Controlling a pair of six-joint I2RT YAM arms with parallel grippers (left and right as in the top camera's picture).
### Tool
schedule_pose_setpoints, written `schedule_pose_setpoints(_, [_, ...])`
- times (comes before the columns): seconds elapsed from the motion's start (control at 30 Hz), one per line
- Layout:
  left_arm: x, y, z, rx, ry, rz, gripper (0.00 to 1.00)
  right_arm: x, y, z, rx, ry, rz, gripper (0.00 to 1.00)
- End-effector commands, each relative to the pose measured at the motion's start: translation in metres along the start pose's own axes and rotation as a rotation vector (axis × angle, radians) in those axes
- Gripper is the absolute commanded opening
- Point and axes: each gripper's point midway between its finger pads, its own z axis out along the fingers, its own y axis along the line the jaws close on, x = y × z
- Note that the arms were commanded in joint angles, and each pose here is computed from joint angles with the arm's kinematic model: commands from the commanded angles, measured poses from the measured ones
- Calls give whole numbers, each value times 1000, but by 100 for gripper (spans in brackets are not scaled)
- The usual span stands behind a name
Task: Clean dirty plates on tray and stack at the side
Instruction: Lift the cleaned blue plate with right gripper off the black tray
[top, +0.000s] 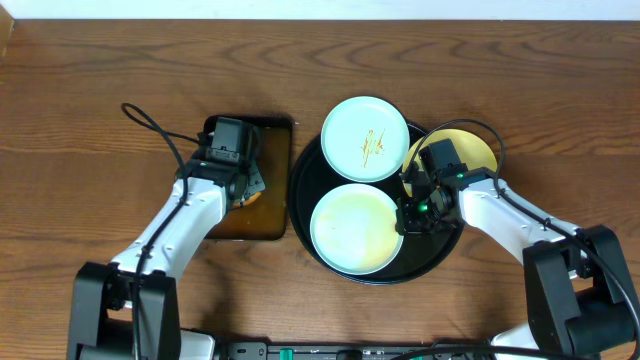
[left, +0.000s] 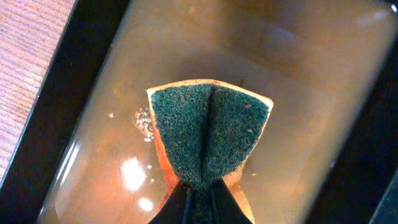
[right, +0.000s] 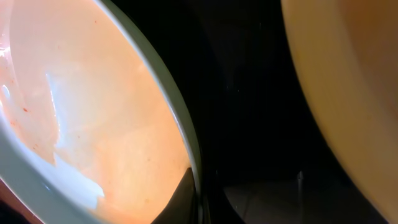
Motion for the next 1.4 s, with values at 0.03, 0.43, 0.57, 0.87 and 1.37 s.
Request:
schedule_pose_setpoints(0.03, [4,6,3,-19,10,11,8,-14,13,-26,-15,-101,-66,1])
schedule_pose_setpoints(0.43, [8,8,3,-28,25,13,8,-39,-2,-69,160,-312,-123,1])
schedule_pose_setpoints(0.57, [8,8,3,-28,25,13,8,-49,-10,-86,233,-384,-127,1])
schedule_pose_setpoints(0.87, [7,8,3,-28,25,13,9,-53,-20,-126,371,-446,-148,1])
schedule_pose_setpoints(1.37, [7,8,3,-28,25,13,8,-73,8,-174,660,-583,-343,1])
